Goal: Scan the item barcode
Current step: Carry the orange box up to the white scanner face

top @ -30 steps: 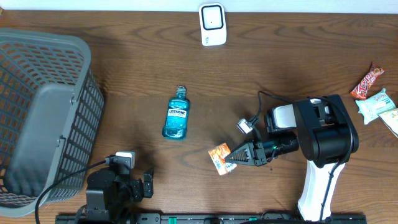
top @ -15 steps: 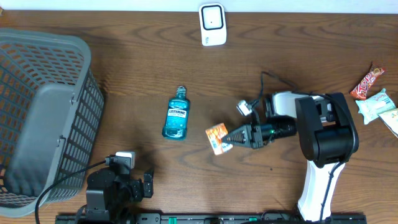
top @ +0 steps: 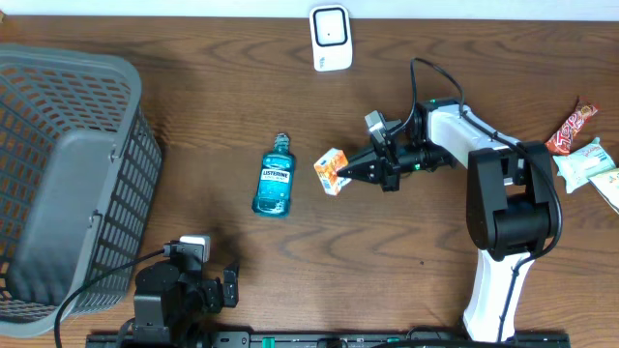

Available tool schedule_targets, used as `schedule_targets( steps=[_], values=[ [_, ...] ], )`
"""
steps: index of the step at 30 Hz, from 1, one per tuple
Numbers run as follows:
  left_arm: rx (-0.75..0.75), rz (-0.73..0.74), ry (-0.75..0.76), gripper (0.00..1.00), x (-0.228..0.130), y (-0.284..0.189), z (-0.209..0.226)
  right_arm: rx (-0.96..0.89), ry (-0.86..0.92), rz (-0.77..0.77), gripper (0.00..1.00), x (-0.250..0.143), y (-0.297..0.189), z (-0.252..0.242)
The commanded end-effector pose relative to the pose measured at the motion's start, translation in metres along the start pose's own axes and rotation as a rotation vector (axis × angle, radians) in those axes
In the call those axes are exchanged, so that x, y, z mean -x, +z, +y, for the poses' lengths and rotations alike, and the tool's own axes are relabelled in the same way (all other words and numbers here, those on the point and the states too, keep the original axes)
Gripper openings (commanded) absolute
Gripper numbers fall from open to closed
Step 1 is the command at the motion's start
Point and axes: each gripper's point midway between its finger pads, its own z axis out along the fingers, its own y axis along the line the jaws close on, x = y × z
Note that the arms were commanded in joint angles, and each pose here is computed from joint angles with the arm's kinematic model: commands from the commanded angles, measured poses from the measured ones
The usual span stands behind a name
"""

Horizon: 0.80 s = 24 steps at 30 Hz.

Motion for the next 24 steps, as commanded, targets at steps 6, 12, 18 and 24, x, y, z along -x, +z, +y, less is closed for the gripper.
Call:
schedule_targets(
  steps=[6,12,18,24],
  values=[
    [-0.004,0.007,-0.003,1.00,-0.002,0.001,-0.001,-0.344,0.113,0.346,0.01,-0.008,-0.014,-0.101],
    [-0.004,0.007,-0.003,1.00,-0.002,0.001,-0.001,-0.748,0.047,0.470,0.01,0.010,-0.034,-0.171],
    [-0.004,0.007,-0.003,1.00,-0.002,0.001,-0.001,-1.114,-0.190,0.590,0.01,0.047,-0.053,-0.214],
    [-0.004,0.007,-0.003,0.99,-0.002,0.001,-0.001,-1.310,-0.453,0.574,0.01,0.101,-0.058,-0.230]
  ],
)
